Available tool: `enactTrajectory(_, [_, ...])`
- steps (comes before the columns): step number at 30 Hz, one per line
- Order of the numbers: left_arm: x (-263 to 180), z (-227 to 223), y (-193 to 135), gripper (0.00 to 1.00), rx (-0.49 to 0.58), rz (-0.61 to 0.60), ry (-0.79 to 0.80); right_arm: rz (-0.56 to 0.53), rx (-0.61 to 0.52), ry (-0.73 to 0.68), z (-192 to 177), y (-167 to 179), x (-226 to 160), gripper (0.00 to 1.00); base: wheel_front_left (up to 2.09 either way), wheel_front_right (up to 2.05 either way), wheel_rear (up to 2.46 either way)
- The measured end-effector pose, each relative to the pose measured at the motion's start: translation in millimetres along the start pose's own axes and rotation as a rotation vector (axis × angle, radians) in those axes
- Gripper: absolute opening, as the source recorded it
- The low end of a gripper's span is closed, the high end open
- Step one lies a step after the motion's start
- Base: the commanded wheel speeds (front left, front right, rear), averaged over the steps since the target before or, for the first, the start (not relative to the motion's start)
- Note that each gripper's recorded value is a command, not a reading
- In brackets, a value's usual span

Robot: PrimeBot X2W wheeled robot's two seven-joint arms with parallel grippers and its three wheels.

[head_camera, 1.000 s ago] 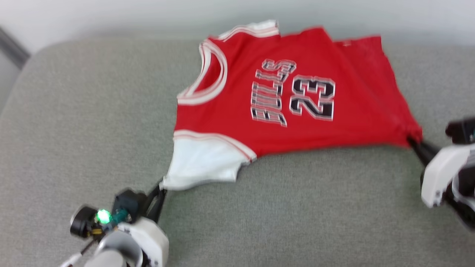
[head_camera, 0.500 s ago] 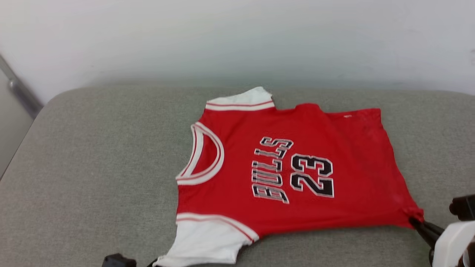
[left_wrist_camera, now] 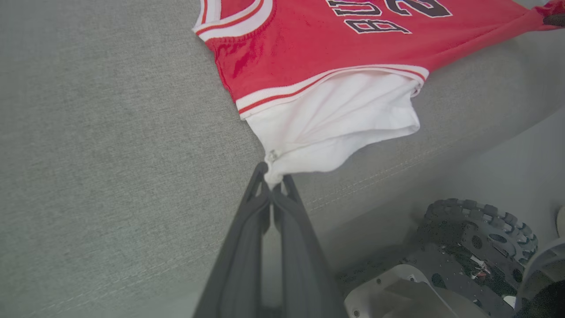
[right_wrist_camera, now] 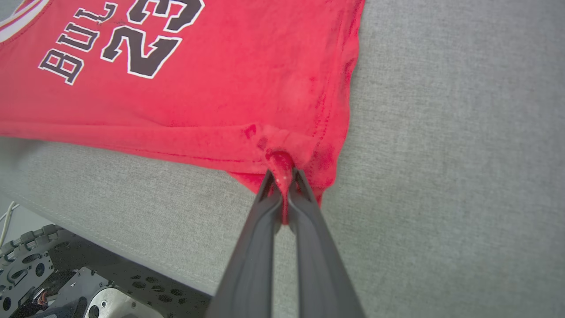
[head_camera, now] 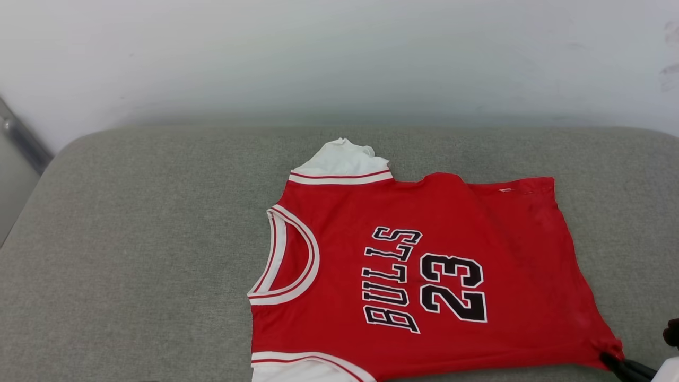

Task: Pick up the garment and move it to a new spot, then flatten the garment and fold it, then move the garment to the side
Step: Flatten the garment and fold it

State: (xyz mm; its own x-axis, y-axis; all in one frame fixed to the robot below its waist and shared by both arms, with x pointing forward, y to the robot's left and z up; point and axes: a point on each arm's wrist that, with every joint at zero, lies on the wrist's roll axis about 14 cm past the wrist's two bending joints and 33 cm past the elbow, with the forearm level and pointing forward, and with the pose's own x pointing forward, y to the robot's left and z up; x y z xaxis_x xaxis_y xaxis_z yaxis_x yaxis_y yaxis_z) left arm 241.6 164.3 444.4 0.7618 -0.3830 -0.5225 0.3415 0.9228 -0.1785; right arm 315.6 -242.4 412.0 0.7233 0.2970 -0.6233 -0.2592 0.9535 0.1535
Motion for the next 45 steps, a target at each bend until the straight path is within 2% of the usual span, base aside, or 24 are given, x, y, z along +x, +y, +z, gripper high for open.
enactTrajectory(10, [30.3, 81.1, 1.1, 0.00, 0.087, -0.030, -0.221, 0.008, 0.016, -0.041, 33.9, 1.5, 7.4, 0.00, 0.00, 0.00, 0.00])
enactTrajectory(17, [75.7, 119.5, 17.3, 0.00, 0.111, -0.012, -0.280, -0.002, -0.017, -0.012, 55.3, -7.7, 36.4, 0.00, 0.00, 0.00, 0.00])
enactTrajectory(23, [119.2, 117.8, 42.7, 0.00, 0.122, 0.023, -0.207, -0.011, -0.048, 0.072, 50.0, -15.5, 66.6, 0.00, 0.00, 0.00, 0.00])
enactTrajectory(31, [160.2, 87.2, 56.2, 0.00, 0.146, 0.048, -0.086, 0.000, -0.064, 0.151, 37.0, -17.1, 94.9, 0.00, 0.00, 0.00, 0.00])
enactTrajectory(33, [165.2, 82.2, 64.7, 0.60, 0.153, 0.091, -0.079, -0.001, -0.066, 0.163, 34.3, -17.7, 98.3, 0.00, 0.00, 0.00, 0.00])
enactTrajectory(34, [166.8, 79.1, 67.4, 0.98, 0.170, 0.103, -0.073, -0.007, -0.066, 0.166, 33.3, -19.5, 99.1, 0.00, 0.00, 0.00, 0.00])
enactTrajectory(35, [167.8, 76.2, 70.5, 1.00, 0.172, 0.117, -0.070, -0.014, -0.070, 0.165, 33.0, -20.7, 99.6, 0.25, 0.00, 0.00, 0.00])
enactTrajectory(36, [169.0, 75.0, 70.2, 1.00, 0.163, 0.124, -0.075, -0.020, -0.071, 0.166, 32.1, -21.7, 100.0, 1.00, 0.00, 0.00, 0.00])
enactTrajectory(45, [154.0, 67.2, 75.8, 1.00, 0.078, 0.190, -0.095, -0.026, -0.040, 0.100, 41.0, -11.7, 90.1, 1.00, 0.00, 0.00, 0.00])
